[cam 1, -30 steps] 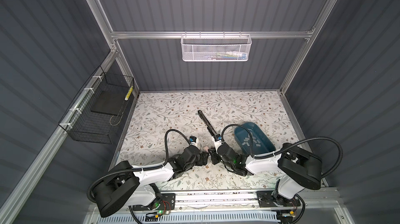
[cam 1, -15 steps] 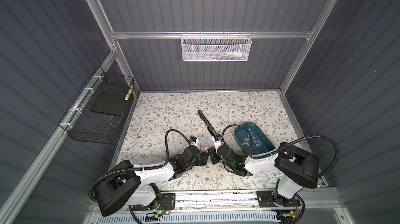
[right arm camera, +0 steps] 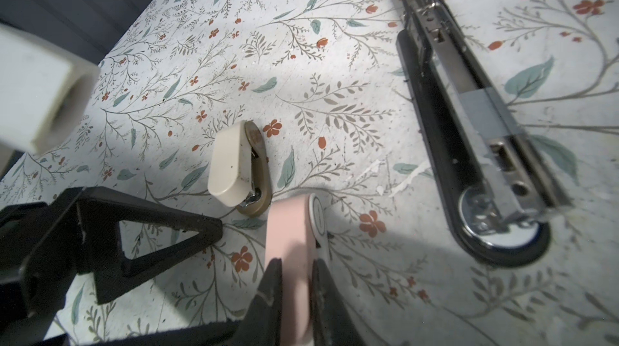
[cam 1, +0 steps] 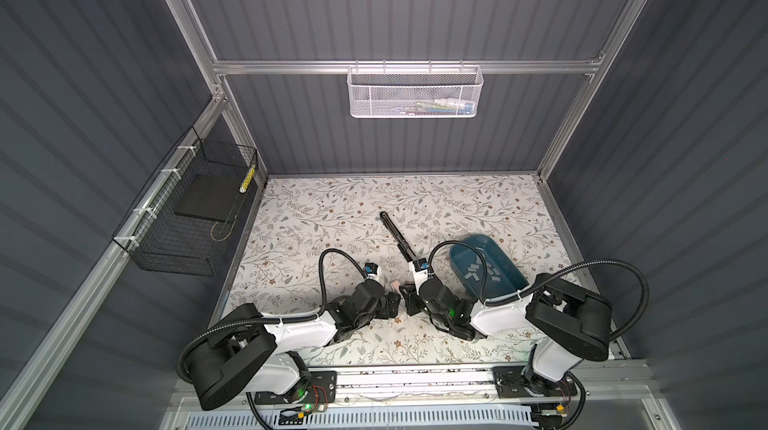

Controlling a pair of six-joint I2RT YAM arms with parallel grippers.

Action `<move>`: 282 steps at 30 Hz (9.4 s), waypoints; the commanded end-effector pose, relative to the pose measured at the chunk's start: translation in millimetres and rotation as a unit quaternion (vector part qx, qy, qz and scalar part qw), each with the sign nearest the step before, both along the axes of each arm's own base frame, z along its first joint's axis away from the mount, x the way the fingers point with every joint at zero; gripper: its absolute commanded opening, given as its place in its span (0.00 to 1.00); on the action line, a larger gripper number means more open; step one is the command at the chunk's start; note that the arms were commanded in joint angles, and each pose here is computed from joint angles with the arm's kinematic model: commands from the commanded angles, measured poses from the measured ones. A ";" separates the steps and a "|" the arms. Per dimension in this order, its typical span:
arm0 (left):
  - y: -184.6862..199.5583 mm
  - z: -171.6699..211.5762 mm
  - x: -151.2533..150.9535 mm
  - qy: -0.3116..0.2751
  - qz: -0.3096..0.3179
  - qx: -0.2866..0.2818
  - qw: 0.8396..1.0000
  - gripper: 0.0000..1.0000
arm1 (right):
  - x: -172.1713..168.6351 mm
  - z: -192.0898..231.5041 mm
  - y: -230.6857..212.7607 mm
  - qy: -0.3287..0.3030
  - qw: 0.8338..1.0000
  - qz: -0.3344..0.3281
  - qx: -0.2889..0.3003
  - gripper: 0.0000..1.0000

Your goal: Load the staples into the stapler

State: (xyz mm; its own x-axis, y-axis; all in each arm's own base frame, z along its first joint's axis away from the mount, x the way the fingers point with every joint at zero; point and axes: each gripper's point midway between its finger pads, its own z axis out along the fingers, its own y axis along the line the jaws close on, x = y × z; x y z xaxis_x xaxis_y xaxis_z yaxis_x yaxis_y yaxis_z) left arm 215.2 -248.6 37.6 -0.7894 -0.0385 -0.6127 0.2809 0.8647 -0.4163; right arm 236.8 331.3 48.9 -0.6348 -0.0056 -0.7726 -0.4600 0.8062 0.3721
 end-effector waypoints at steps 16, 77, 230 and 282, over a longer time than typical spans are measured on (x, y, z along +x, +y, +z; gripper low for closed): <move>0.9 2.7 2.2 -0.005 0.014 -0.008 1.000 0.81 | -32.8 -79.4 -50.8 0.101 0.990 -0.025 -0.092 0.16; 7.9 12.4 -2.4 -0.037 0.017 -0.009 0.999 0.74 | -16.0 -26.9 -35.8 0.051 0.993 -0.016 -0.108 0.29; -86.0 105.2 199.6 -0.114 -0.119 -0.166 0.972 0.73 | 73.8 -6.9 -61.5 0.039 0.995 -0.019 -0.085 0.03; -83.5 30.0 172.9 -0.155 -0.112 0.028 0.981 0.75 | 111.1 15.3 -63.6 0.009 0.986 -0.109 -0.130 0.18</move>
